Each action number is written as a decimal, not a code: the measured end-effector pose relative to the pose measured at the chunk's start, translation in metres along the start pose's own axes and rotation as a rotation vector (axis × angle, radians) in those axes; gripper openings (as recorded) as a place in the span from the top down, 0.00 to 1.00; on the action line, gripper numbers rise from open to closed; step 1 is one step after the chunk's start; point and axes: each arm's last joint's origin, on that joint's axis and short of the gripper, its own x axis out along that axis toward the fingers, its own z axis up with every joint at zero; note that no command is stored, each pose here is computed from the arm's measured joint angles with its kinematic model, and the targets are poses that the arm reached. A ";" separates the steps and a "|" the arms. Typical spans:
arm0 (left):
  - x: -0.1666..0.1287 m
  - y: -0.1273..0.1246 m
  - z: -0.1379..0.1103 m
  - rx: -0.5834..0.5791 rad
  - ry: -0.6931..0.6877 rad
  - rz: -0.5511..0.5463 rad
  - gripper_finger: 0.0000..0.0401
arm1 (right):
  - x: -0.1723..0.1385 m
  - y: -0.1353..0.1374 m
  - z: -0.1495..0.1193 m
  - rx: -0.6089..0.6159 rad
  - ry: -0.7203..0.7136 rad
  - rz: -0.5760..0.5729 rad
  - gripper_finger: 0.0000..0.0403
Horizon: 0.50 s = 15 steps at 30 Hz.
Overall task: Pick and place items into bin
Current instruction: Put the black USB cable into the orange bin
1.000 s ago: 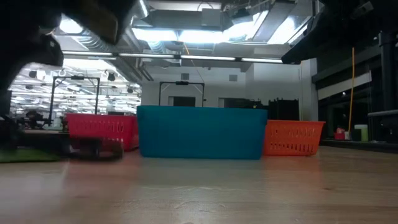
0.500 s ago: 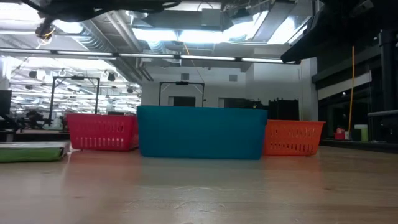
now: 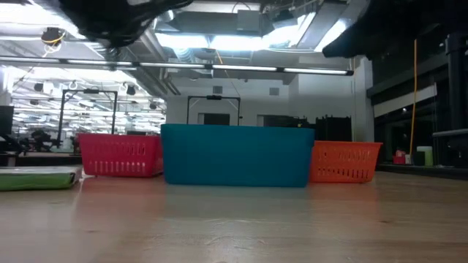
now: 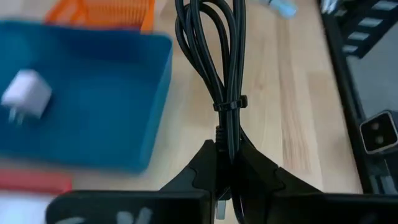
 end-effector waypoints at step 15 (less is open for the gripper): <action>0.016 0.034 0.002 0.243 -0.340 -0.189 0.92 | 0.001 0.011 0.019 0.047 -0.164 0.192 1.00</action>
